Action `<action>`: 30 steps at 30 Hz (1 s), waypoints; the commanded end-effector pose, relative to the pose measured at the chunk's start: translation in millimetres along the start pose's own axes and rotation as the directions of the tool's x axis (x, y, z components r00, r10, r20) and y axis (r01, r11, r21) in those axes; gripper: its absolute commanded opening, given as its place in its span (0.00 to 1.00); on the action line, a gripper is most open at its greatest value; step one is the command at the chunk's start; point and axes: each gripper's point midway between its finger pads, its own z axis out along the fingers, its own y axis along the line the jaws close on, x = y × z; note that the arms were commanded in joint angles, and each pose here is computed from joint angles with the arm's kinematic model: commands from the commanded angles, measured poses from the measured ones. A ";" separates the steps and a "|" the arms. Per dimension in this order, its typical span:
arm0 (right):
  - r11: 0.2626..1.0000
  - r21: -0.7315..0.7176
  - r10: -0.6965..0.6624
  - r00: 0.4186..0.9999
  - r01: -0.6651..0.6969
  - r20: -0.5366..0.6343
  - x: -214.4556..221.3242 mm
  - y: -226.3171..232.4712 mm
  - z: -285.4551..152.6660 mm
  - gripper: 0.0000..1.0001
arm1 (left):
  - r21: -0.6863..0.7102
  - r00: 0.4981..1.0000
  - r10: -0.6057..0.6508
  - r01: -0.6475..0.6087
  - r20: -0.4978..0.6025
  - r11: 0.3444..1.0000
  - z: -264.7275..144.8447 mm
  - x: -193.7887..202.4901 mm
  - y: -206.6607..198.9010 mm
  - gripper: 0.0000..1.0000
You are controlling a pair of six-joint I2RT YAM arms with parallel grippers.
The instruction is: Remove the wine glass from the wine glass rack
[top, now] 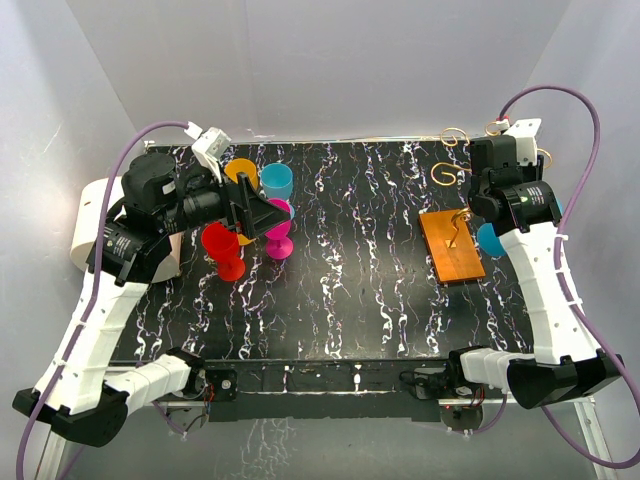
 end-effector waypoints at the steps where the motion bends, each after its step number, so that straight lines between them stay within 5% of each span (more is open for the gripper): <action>1: 0.999 0.000 0.033 0.999 -0.033 0.029 -6.5 -10.2 -5.2 0.20 | 0.022 1.000 0.016 -0.017 0.009 1.000 -3.5 -0.6 -5.1 0.96; 21: 0.999 -0.049 -0.017 0.998 0.020 0.059 -4.7 -9.5 -14.8 0.00 | 0.027 1.000 -0.005 0.005 -0.004 1.000 5.8 1.9 0.5 0.96; 30: 0.998 -0.052 -0.029 0.995 0.034 0.095 -8.9 -13.7 -22.8 0.00 | 0.028 1.000 -0.016 0.016 -0.012 0.999 10.5 4.5 4.0 0.96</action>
